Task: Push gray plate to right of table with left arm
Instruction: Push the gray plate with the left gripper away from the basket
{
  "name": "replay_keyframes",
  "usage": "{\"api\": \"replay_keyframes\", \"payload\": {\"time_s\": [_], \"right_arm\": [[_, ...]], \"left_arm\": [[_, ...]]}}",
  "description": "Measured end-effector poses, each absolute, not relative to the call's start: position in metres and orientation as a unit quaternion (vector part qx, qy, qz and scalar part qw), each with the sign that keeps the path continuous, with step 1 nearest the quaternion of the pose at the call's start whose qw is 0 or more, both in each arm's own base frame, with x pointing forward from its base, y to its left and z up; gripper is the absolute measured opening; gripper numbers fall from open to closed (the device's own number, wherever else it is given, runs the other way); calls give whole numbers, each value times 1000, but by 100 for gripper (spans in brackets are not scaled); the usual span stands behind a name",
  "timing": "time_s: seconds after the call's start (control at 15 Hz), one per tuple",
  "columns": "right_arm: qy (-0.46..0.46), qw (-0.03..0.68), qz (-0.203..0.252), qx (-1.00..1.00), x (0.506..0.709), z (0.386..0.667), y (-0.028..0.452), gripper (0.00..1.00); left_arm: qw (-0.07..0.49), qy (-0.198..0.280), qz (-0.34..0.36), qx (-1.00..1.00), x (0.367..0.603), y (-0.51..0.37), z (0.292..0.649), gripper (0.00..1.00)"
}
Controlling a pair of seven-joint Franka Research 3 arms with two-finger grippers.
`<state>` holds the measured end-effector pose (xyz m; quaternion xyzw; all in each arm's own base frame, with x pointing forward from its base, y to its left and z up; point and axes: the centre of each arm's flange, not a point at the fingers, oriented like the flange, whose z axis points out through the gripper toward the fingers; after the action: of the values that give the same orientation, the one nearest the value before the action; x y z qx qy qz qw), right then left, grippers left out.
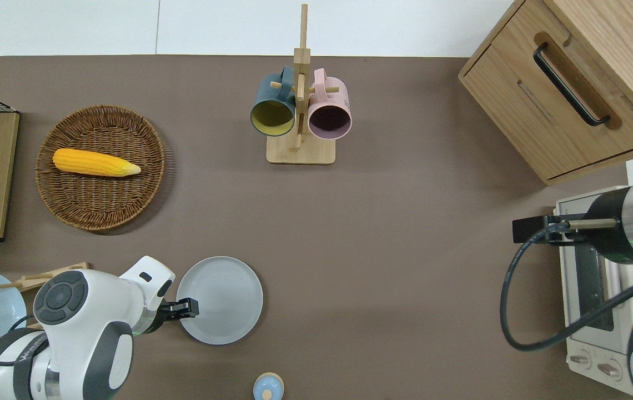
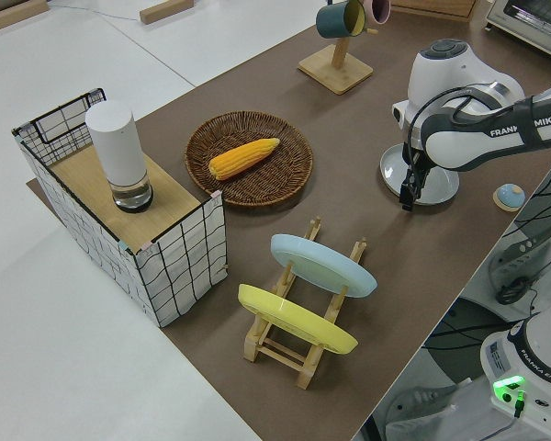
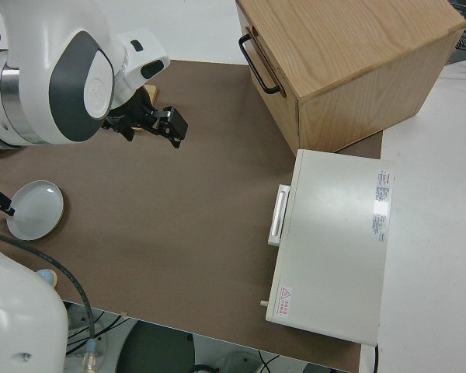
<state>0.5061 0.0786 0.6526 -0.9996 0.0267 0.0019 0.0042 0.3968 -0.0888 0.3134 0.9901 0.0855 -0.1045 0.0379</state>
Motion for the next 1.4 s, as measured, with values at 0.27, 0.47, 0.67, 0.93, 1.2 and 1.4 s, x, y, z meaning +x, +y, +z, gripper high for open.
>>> {"api": "replay_keyframes", "payload": {"time_s": [0.27, 0.47, 0.67, 0.93, 1.2, 1.4], "right_arm": [[27, 4, 2, -1000, 506, 653, 79, 100], [27, 4, 2, -1000, 506, 653, 79, 100], [27, 4, 2, -1000, 506, 653, 79, 100], [27, 4, 2, -1000, 506, 653, 79, 100], [27, 4, 2, -1000, 506, 653, 79, 100], [27, 4, 2, -1000, 506, 653, 79, 100]], "left_arm": [[40, 86, -104, 990, 396, -91, 307, 57], [39, 85, -104, 990, 397, -91, 301, 47], [40, 80, -104, 991, 398, -92, 298, 19], [48, 79, -98, 991, 399, -93, 302, 4], [59, 82, -96, 990, 398, -101, 301, 4], [76, 86, -89, 989, 398, -115, 302, 3]]}}
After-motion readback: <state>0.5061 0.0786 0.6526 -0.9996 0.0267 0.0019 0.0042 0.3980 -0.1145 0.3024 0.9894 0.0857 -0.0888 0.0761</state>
